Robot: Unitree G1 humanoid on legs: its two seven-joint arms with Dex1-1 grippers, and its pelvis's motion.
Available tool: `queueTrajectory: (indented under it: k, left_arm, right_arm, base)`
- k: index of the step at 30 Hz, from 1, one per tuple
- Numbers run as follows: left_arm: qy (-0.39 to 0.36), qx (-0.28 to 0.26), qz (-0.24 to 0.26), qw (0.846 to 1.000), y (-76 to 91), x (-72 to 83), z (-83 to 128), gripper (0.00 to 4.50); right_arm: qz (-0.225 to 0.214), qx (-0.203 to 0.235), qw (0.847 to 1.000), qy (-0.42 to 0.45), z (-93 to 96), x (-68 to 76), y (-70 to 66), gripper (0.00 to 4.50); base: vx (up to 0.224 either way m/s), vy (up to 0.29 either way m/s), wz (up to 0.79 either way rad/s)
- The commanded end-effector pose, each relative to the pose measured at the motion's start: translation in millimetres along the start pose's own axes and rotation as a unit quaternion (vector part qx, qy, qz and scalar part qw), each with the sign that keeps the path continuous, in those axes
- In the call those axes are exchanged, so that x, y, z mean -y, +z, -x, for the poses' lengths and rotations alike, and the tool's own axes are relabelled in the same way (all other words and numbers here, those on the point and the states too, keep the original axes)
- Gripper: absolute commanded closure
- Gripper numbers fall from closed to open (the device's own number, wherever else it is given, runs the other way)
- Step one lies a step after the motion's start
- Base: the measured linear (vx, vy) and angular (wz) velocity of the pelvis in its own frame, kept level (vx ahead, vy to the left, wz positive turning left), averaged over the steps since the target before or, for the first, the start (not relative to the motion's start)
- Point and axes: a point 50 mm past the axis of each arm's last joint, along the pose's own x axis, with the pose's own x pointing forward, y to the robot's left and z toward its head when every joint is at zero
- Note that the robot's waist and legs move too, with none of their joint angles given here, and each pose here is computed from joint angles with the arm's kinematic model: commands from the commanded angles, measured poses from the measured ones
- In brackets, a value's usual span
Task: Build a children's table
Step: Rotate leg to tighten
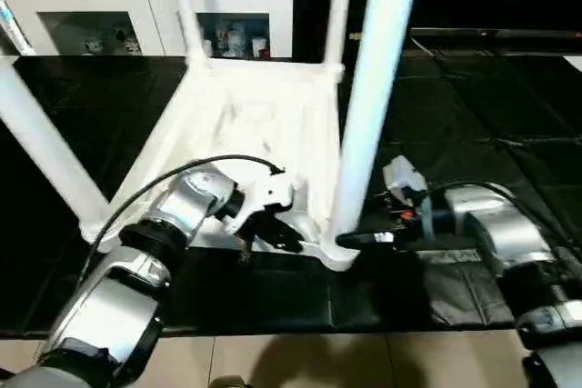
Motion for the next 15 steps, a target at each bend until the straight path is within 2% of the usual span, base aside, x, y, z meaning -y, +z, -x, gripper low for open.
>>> queueTrajectory:
  k: [1,11,15]
  left_arm:
    - [-0.025,0.002,-0.031,0.999,10.8,1.5,-3.2,4.50]
    - [-0.014,0.001,-0.024,1.000,10.1,0.1,-4.0,4.50]
    - [-0.002,0.007,-0.011,1.000,10.7,-1.9,-4.9,4.50]
  right_arm:
    - [0.006,0.001,1.000,0.010,-2.4,1.1,5.0,1.73]
    - [-0.004,0.005,1.000,0.028,-5.7,-1.6,3.1,2.46]
    - [-0.012,0.011,0.999,0.036,-7.2,-4.6,1.7,2.50]
  base:
    - [0.000,0.000,0.00]
    - [0.000,0.000,0.00]
    - [0.000,0.000,0.00]
